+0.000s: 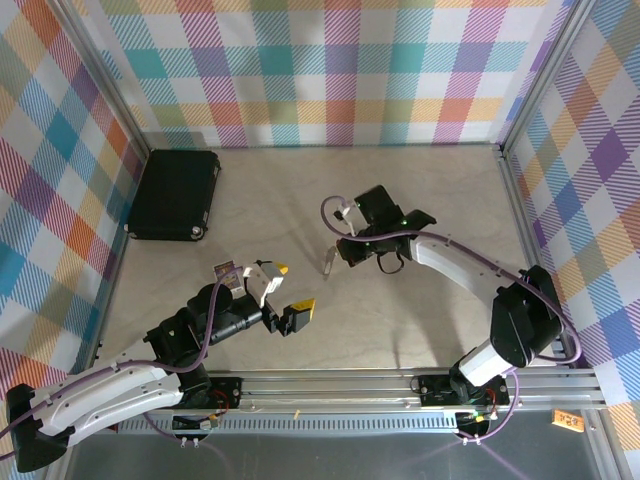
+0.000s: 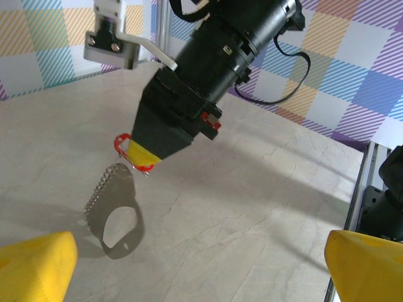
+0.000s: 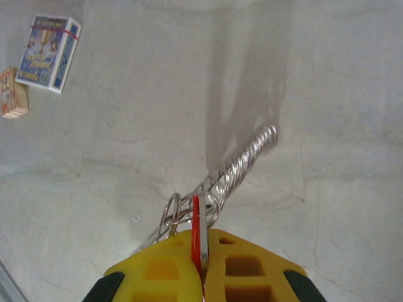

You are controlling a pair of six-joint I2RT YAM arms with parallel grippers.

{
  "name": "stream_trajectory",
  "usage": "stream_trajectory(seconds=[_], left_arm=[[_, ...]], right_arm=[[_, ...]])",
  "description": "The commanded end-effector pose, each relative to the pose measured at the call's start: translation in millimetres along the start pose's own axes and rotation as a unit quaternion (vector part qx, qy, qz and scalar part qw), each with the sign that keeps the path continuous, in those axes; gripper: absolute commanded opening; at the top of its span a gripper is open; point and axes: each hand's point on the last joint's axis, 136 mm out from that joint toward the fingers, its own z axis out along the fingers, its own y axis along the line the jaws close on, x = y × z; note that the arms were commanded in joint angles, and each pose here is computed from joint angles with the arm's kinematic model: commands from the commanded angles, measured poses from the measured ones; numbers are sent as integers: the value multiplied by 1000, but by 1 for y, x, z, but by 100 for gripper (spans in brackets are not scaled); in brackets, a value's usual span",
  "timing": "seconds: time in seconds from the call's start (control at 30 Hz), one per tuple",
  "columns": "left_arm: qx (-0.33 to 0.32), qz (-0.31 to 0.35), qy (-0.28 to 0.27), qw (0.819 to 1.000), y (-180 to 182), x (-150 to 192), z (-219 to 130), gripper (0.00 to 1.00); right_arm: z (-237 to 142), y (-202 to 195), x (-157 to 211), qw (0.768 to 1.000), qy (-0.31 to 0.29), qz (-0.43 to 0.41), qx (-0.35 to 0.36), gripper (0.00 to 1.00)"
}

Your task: Put the keys on the keyring

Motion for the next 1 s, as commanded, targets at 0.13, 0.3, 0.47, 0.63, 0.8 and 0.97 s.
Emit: stream_trajectory(seconds=[0.13, 0.3, 0.47, 0.63, 0.8, 0.97], left_arm=[[-3, 9, -23, 1000, -1, -21, 1, 100], [-1, 8, -22, 1000, -2, -22, 6, 100], [-1, 9, -19, 1000, -2, -20, 9, 100], [-3, 8, -18, 1000, -1, -19, 9, 100], [-5, 5, -17, 1000, 0, -17, 9, 100], [-11, 3, -18, 1000, 2, -17, 7, 100]], right_arm=[[-4, 7, 25, 999, 0, 40, -30, 0], [1, 10, 53, 996, 15, 71, -47, 0], [10, 9, 80, 993, 32, 101, -57, 0], [21, 9, 96, 989, 40, 127, -71, 0], [32, 6, 103, 987, 46, 138, -71, 0], [42, 4, 109, 985, 54, 148, -73, 0]])
